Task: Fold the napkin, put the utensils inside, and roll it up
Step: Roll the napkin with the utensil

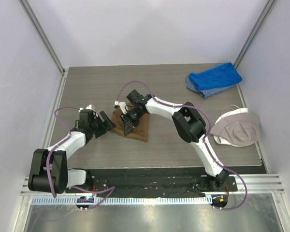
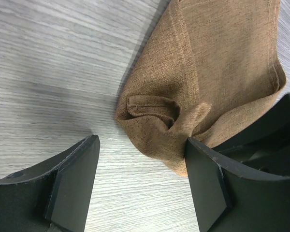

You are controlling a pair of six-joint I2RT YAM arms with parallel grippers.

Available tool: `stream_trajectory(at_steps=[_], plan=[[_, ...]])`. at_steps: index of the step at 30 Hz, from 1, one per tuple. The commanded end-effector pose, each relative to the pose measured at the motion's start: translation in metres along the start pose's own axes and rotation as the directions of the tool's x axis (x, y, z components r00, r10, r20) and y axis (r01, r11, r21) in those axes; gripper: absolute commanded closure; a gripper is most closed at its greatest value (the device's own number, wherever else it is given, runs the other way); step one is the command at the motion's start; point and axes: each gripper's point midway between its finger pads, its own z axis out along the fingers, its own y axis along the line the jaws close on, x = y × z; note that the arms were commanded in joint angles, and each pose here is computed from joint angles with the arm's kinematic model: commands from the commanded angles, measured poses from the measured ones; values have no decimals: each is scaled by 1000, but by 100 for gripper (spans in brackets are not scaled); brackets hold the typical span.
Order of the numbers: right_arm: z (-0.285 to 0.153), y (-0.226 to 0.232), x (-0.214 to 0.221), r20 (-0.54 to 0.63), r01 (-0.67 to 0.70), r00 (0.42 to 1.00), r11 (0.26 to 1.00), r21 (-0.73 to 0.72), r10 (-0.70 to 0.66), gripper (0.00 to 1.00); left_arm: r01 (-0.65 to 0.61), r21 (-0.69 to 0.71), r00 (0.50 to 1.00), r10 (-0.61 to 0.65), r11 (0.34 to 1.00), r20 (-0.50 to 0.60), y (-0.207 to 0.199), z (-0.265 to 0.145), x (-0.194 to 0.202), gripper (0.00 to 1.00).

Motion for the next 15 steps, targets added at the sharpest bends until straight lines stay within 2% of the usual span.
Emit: stream_trajectory(at_steps=[1, 10, 15], plan=[[5, 5, 15, -60, -124, 991, 990, -65, 120, 93, -3, 47, 998, 1, 999, 56, -10, 3, -11, 26], [11, -1, 26, -82, -142, 987, 987, -70, 136, 94, -13, 34, 995, 10, 999, 97, -7, 12, -22, 24], [13, -2, 28, -87, -148, 986, 987, -66, 142, 94, -8, 20, 996, 6, 1000, 83, -4, 20, -21, 23]])
